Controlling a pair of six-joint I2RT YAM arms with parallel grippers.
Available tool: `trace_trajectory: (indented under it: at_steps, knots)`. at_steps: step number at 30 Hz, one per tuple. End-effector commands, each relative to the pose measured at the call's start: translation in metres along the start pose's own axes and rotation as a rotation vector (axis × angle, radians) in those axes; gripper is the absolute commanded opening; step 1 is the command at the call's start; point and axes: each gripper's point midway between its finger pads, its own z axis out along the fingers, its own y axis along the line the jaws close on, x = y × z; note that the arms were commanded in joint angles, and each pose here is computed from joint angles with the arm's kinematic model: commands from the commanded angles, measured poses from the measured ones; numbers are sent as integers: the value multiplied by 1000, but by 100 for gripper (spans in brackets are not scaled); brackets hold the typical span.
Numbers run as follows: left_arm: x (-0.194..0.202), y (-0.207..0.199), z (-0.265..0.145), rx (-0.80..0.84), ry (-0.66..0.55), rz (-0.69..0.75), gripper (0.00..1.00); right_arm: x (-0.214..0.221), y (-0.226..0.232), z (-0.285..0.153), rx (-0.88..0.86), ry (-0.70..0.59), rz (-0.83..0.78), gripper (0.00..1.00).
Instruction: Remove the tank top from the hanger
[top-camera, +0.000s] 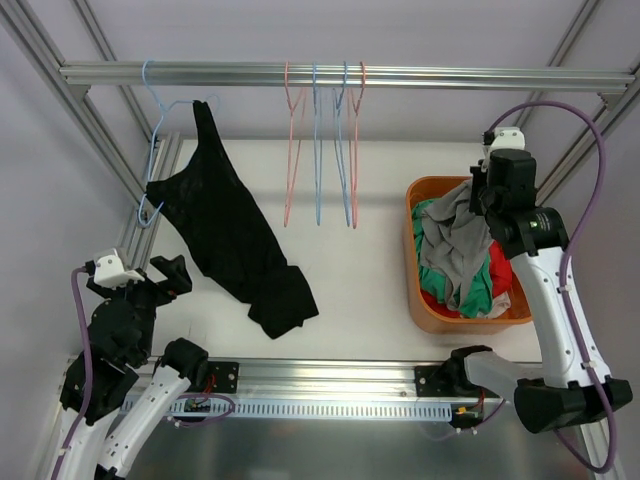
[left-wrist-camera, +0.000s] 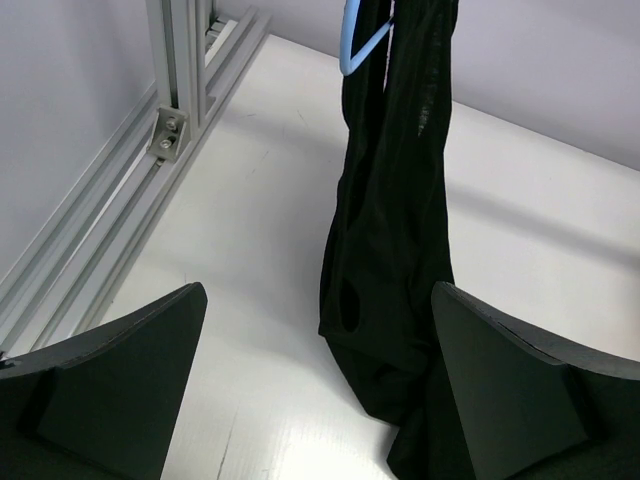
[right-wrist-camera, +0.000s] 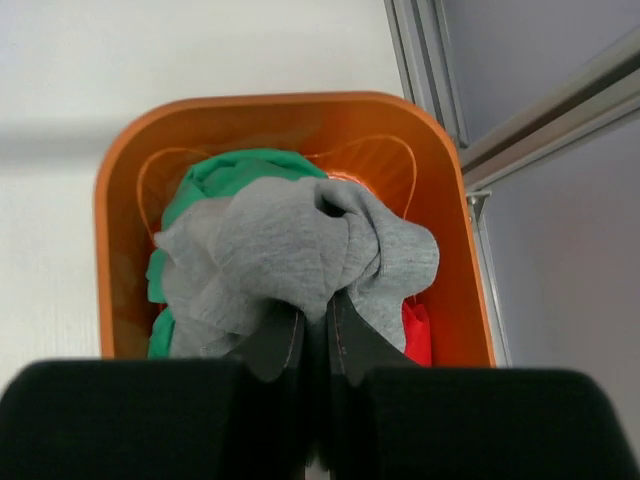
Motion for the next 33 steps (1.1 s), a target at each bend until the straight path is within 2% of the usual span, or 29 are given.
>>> trace_trajectory:
  at_steps: [1,2,5,6,8,9,11,13,14,15,16,17,19,21,22,24,25,29,30,31,32,33]
  knots:
    - [-1,-7,3,21,4,-7,99,4,4,25,-30,-6,81,0]
    - [-1,-7,3,21,4,-8,99,28,9,46,-29,66,75,0]
    - [-8,-10,0,35,-7,-28,99,70,15,83,-10,175,153,0]
    - [-12,-10,-1,36,-13,-34,99,107,20,102,6,281,162,0]
    - [-25,-11,-5,42,-32,-42,99,135,24,124,16,361,219,0]
    - [-30,-13,-4,42,-30,-38,99,163,28,137,24,446,210,0]
    - [-45,-16,-8,52,-43,-29,99,182,33,149,38,496,215,0]
    - [-51,-24,-2,46,-2,3,99,205,38,156,41,557,212,0]
    - [-67,-29,-6,62,-10,-5,99,208,40,158,37,565,217,0]
    - [-61,-40,3,70,60,39,99,209,40,158,34,571,216,0]
    - [-64,-46,6,78,85,51,99,201,37,153,45,549,223,7]
    - [-81,-53,3,96,75,43,99,195,33,148,54,530,228,17]
    - [-82,-68,16,99,135,83,99,160,21,130,67,424,247,51]
    - [-103,-78,20,107,117,90,99,130,10,113,81,364,241,59]
    - [-110,-78,22,96,107,93,99,118,1,105,107,338,234,67]
    - [-132,-81,26,70,72,105,99,87,-12,81,126,277,230,78]
    - [-139,-77,30,30,59,138,99,84,-20,72,150,275,215,97]
    - [-168,-89,46,10,38,187,99,54,-33,32,142,165,232,99]
    - [-164,-97,58,19,67,208,99,49,-32,24,121,142,240,99]
    - [-169,-88,65,-17,72,200,99,46,-31,15,102,127,246,100]
    - [-177,-89,68,-6,67,186,99,43,-29,7,75,104,258,99]
    - [-170,-98,79,49,113,186,99,36,-20,-10,-6,54,277,99]
